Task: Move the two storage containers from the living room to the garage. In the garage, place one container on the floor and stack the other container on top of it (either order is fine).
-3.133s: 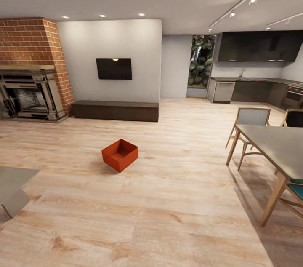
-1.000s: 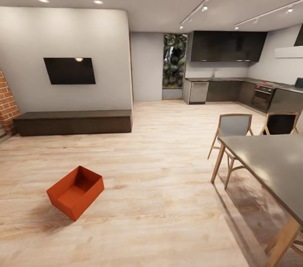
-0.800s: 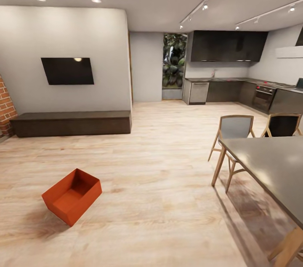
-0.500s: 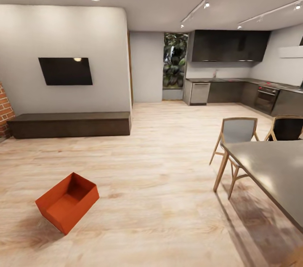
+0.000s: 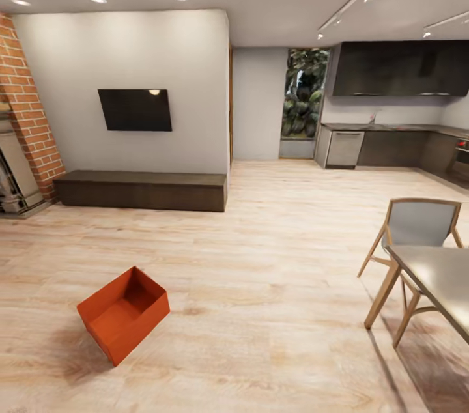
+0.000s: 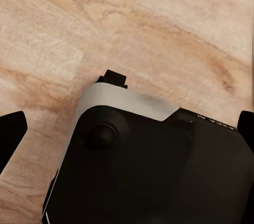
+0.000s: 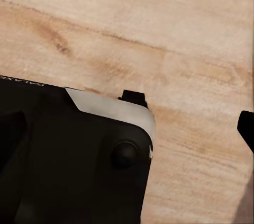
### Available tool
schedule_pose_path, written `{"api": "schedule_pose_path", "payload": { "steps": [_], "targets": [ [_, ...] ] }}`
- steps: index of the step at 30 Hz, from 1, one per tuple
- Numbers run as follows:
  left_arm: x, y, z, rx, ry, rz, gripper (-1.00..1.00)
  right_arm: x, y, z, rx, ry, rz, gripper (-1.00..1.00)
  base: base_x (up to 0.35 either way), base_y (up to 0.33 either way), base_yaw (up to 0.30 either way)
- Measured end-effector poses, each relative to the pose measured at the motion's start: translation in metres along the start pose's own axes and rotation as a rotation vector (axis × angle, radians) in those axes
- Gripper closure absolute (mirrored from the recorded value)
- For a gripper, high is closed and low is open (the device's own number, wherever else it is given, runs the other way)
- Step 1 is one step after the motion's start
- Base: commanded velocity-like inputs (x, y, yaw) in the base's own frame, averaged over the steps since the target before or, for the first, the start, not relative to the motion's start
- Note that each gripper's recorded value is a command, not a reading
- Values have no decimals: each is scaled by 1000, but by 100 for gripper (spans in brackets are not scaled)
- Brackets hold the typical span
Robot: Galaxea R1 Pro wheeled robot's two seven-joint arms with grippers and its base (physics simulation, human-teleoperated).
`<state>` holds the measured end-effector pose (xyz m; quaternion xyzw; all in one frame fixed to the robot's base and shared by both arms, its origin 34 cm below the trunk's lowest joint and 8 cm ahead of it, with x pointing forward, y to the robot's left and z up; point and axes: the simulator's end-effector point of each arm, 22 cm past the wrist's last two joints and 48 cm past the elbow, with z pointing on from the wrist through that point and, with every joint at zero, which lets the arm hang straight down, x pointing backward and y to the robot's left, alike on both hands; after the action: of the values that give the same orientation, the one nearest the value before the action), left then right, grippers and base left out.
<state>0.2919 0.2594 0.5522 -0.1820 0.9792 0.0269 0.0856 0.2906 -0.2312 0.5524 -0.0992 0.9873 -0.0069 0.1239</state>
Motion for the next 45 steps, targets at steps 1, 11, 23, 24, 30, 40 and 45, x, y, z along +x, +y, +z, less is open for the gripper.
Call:
{"api": "schedule_pose_path", "payload": {
  "steps": [1, 11, 23, 24, 30, 40, 45],
  "targets": [
    [0, 0, 0, 0, 0, 0, -100, 0, 0, 0, 0, 0, 0, -100, 322, -89, 300],
    [-1, 0, 0, 0, -3, 0, -100, 0, -1, 0, 1, 0, 0, -100, 315, -104, 300],
    [-1, 0, 0, 0, -3, 0, -100, 0, -1, 0, 2, 0, 1, -100, 275, -169, 300],
    [-1, 0, 0, 0, -3, 0, -100, 0, -1, 0, 2, 0, 1, -100, 266, -176, 300],
    [-1, 0, 0, 0, -2, 0, -100, 0, -2, 0, 3, 0, 1, -100, 266, -177, 300],
    [0, 0, 0, 0, -1, -1, -100, 0, -2, 0, 3, 0, 1, -100, 266, -177, 300],
    [0, 0, 0, 0, 0, -1, -100, 0, -2, 0, 3, 0, 1, -100, 266, -177, 300]
  ]
}}
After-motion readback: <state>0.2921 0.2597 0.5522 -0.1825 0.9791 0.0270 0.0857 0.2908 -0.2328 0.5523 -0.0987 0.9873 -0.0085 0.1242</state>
